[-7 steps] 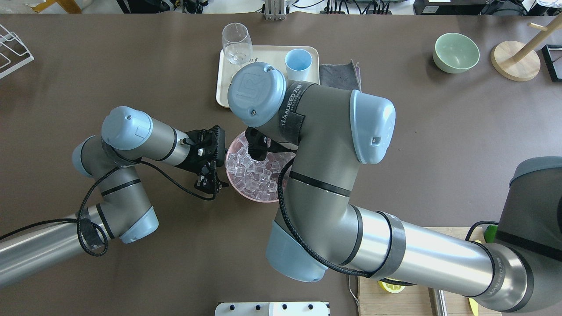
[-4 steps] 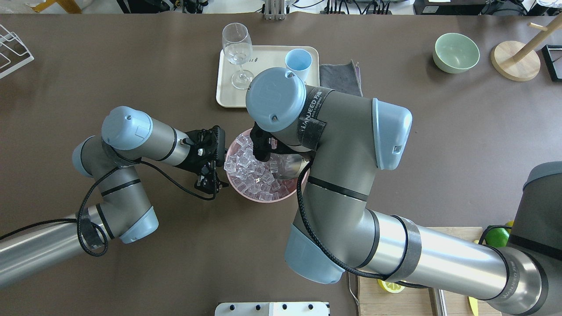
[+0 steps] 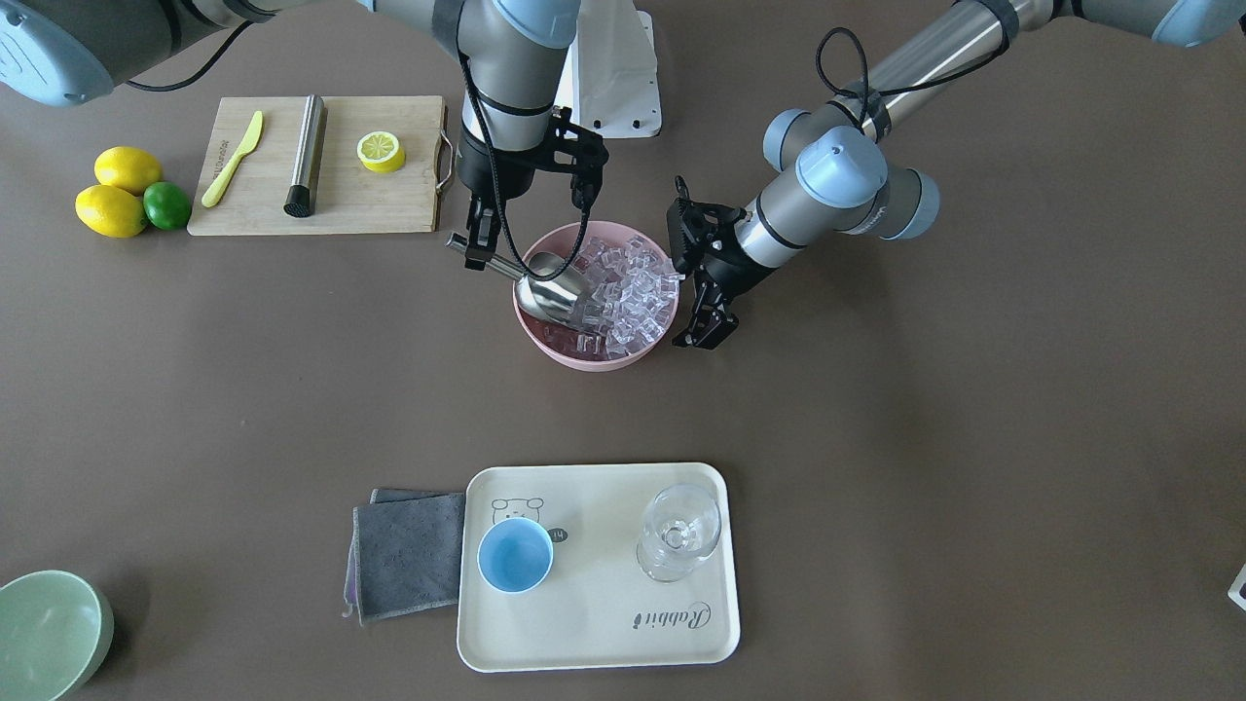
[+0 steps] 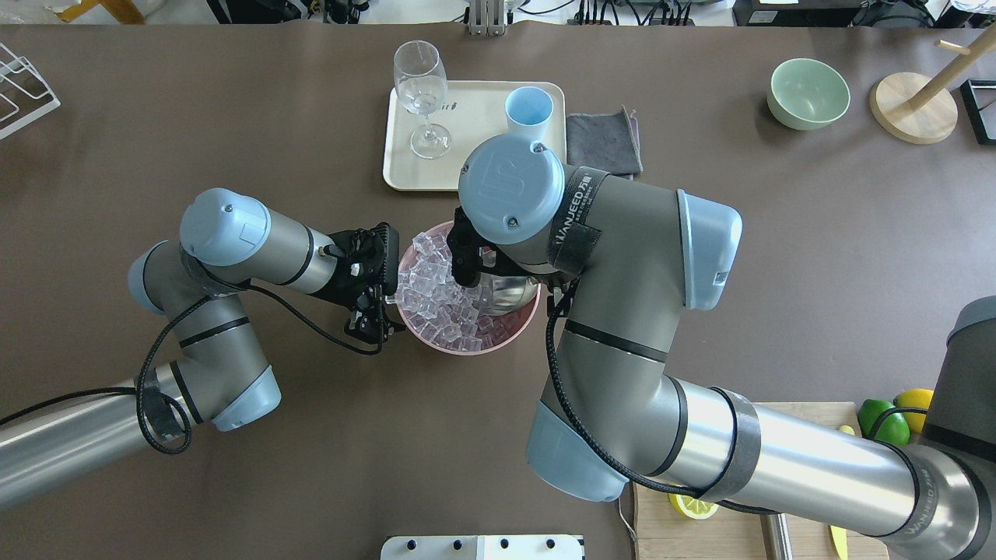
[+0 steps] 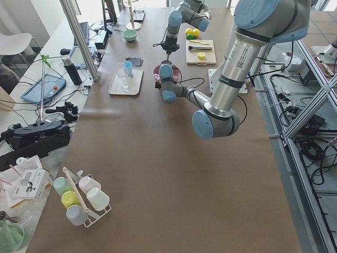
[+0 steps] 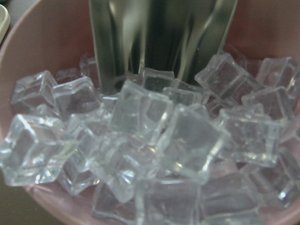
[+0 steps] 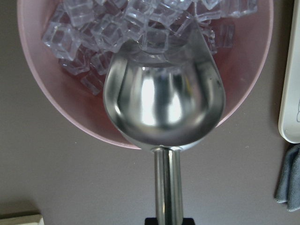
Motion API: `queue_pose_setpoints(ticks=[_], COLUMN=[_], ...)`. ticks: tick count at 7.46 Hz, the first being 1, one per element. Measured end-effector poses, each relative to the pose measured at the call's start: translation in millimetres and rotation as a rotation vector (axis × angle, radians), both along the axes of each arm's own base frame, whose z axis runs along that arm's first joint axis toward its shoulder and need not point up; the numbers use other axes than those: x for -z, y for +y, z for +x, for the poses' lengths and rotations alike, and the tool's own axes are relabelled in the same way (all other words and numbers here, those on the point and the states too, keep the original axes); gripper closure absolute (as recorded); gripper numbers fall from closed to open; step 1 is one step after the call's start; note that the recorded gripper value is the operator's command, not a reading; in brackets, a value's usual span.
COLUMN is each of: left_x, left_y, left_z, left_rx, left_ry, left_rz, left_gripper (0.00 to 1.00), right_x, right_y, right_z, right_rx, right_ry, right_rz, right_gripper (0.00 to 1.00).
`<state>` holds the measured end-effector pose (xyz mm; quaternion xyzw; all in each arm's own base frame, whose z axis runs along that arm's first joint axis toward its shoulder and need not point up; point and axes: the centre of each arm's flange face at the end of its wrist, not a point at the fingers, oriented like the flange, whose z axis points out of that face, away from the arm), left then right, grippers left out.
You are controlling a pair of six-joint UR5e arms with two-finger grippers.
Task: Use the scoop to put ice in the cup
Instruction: 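Push the scoop through the ice toward the left gripper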
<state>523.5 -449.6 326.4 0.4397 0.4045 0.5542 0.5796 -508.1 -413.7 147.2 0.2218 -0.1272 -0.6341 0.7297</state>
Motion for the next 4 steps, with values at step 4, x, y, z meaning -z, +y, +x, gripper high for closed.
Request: queue_pose_setpoints(ticks=[4], left_x=[0.0], left_y=[0.0], left_z=[0.0], left_rx=[0.0], left_ry=[0.0], left_rz=[0.0], left_gripper=[0.01], right_x=[-22.5], right_y=[6.1], right_z=[11.0], right_rx=[0.004], right_ry=[-0.103], right_rz=[0.04], right_gripper=[1.0])
